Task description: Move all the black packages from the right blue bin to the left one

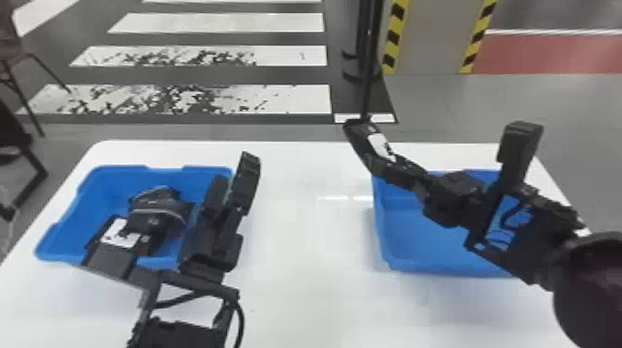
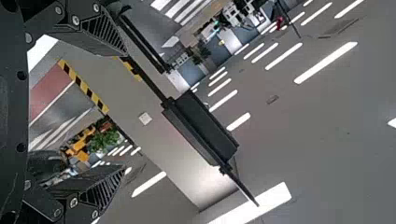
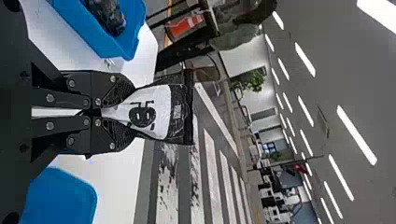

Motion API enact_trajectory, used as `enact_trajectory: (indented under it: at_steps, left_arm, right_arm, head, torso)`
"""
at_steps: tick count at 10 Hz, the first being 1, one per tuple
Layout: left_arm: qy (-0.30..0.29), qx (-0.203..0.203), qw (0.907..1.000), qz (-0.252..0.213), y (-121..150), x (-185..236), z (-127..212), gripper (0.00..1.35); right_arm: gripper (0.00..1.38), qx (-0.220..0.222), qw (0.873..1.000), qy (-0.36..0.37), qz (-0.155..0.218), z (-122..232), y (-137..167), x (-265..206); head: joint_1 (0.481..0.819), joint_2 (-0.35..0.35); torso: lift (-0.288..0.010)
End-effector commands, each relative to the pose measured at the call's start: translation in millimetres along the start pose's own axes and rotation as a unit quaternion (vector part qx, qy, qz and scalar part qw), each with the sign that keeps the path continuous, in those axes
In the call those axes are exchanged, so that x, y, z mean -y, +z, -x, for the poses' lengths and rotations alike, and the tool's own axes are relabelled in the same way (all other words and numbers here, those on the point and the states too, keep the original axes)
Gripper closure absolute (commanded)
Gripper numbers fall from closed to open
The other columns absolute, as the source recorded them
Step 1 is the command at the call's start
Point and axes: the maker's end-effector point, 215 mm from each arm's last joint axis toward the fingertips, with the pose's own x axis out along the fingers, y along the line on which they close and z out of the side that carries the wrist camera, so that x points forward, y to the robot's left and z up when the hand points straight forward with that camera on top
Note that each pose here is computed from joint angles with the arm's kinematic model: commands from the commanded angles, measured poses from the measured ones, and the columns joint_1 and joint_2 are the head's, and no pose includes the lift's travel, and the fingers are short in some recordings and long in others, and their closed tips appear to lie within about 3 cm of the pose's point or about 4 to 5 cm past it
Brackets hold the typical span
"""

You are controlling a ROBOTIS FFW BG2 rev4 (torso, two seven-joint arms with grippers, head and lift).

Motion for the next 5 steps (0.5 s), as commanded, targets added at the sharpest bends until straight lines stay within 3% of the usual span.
enact_trajectory:
  at_steps: [1, 5]
  left_arm:
    - [-0.006, -0.006, 0.9995, -0.031, -1, 2, -1, 0.22]
    - [-0.022, -0.032, 0.9949, -0.093, -4, 10, -6, 0.22]
  right_arm:
    - [1.18, -0.018, 0.998, 0.049, -0.022, -21, -19, -41]
    - [1.18, -0.041, 0.991, 0.125, -0.029, -49, -35, -106]
  head:
    - [0.695, 0.049]
    - [0.695, 0.158]
  torso:
    - [-0.168]
    - [-0.168]
